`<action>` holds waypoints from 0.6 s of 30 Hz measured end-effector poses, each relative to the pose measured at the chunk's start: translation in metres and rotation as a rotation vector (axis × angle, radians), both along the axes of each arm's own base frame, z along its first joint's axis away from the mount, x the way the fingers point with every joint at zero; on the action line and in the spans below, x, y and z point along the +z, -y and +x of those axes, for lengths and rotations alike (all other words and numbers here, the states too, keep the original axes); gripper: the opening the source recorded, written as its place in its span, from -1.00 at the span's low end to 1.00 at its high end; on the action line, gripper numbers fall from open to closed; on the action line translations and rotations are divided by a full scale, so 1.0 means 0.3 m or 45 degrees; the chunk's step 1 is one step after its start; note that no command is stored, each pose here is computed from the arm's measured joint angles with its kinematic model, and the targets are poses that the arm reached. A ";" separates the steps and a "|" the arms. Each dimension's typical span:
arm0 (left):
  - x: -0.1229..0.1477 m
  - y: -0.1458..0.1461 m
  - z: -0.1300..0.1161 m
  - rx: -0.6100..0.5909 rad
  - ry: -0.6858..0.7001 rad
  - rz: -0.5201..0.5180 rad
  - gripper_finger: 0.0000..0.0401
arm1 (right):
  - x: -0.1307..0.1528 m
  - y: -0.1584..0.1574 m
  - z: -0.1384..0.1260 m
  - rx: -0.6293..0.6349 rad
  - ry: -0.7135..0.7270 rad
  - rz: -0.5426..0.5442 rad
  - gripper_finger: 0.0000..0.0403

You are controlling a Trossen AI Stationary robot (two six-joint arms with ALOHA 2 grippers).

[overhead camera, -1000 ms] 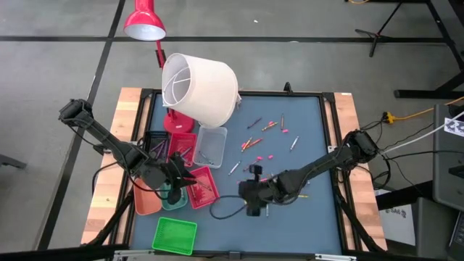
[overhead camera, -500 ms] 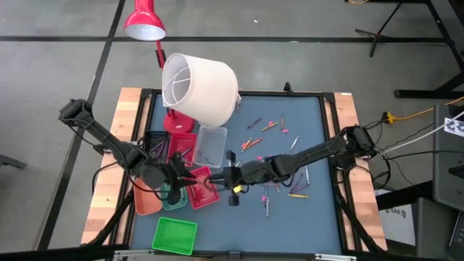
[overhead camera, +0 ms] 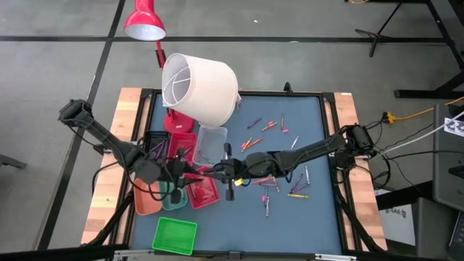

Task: Sort crayons
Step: Put the gray crayon into the green bin

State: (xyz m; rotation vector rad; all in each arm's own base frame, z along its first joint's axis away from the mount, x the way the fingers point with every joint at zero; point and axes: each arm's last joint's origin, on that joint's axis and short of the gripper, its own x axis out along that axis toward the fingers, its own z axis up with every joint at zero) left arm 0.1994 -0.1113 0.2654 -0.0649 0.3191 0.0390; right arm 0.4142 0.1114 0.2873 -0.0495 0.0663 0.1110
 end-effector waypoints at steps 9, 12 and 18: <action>0.019 -0.022 0.021 0.026 0.068 -0.021 -0.60 | 0.024 -0.001 0.000 0.002 0.096 -0.034 -0.92; 0.028 -0.022 0.024 0.006 0.100 0.033 -0.60 | 0.026 -0.001 0.000 0.003 0.105 -0.049 -0.92; 0.048 -0.019 0.028 -0.025 0.168 0.109 -0.60 | 0.035 -0.001 0.000 0.003 0.141 -0.061 -0.92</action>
